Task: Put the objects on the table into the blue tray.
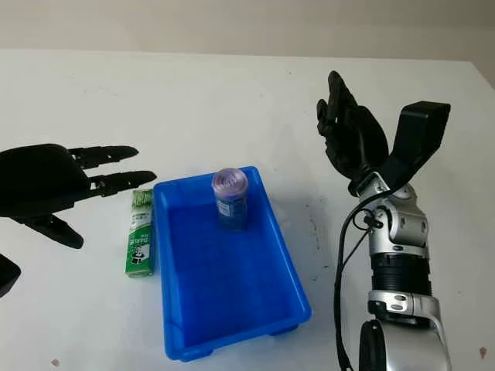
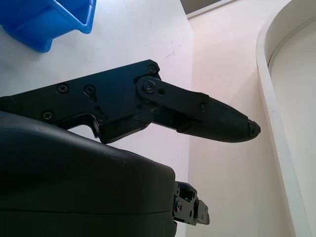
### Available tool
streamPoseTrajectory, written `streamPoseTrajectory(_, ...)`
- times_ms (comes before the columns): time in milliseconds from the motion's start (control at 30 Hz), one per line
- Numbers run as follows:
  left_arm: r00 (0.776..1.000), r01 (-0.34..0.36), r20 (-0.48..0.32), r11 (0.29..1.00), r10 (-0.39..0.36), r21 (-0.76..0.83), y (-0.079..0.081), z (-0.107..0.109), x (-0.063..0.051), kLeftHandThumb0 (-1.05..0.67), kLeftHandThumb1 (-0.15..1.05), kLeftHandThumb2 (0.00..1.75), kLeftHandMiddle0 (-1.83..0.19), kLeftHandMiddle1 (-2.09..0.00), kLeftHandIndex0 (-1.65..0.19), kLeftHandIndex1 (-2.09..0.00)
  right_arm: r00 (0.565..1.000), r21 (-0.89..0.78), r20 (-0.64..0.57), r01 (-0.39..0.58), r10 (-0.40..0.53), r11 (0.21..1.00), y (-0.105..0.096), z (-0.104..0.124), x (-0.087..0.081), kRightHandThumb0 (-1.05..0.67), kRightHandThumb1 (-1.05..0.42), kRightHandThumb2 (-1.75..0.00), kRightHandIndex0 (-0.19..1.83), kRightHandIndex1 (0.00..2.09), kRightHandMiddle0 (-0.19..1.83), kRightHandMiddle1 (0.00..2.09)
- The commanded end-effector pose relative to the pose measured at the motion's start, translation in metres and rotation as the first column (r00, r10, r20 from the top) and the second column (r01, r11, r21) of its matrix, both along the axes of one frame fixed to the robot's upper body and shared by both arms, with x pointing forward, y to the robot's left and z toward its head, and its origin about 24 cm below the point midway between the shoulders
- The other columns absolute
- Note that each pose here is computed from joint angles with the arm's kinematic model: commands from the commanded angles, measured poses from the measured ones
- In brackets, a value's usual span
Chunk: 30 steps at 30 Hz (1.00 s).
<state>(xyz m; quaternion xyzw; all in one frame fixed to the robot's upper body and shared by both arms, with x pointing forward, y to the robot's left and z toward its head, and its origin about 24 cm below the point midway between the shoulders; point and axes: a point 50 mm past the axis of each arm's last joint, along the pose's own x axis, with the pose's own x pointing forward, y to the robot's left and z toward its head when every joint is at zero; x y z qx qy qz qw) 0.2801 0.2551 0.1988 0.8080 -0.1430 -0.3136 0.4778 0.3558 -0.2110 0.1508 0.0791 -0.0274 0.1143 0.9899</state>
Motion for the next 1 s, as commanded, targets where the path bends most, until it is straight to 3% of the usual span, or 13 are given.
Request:
streamPoseTrajectory(0, 1.000, 0.023, 0.014, 1.000, -0.023, 0.007, -0.003, 0.005, 0.000, -0.71, 1.00, 0.06, -0.05, -0.06, 0.00, -0.07, 1.000, 0.004, 0.020, 0.002, -0.002, 1.000, -0.002, 0.005, -0.002, -0.77, -1.05, -0.72, -0.19, 0.00, -0.19, 0.00)
streamPoseTrajectory(300, 0.997, 0.078, 0.019, 0.997, -0.078, 0.012, -0.008, 0.006, -0.003, -0.68, 0.97, 0.05, -0.07, -0.06, 0.00, -0.06, 1.000, 0.008, 0.021, 0.001, -0.002, 1.000, -0.002, 0.005, -0.002, -0.76, -1.05, -0.72, -0.19, 0.00, -0.19, 0.00)
streamPoseTrajectory(467, 0.991, 0.127, 0.017, 0.987, -0.130, 0.103, -0.014, 0.009, -0.007, -0.64, 1.01, 0.06, -0.03, -0.04, 0.03, -0.05, 1.000, 0.005, 0.026, -0.005, 0.005, 1.000, -0.002, 0.005, -0.002, -0.76, -1.05, -0.73, -0.19, 0.00, -0.19, 0.00)
streamPoseTrajectory(833, 0.958, 0.266, 0.038, 0.932, -0.284, 0.247, -0.028, 0.006, -0.019, -0.61, 0.99, 0.05, -0.05, -0.06, 0.00, -0.06, 1.000, 0.022, 0.023, -0.001, 0.000, 1.000, -0.001, 0.005, -0.001, -0.76, -1.05, -0.73, -0.19, 0.00, -0.19, 0.00)
streamPoseTrajectory(967, 0.948, 0.297, 0.034, 0.919, -0.316, 0.258, -0.029, 0.004, -0.021, -0.58, 1.04, 0.10, -0.05, -0.06, 0.00, -0.06, 1.000, 0.032, 0.024, -0.005, 0.004, 0.999, -0.001, 0.005, -0.001, -0.76, -1.05, -0.72, -0.19, 0.00, -0.19, 0.00)
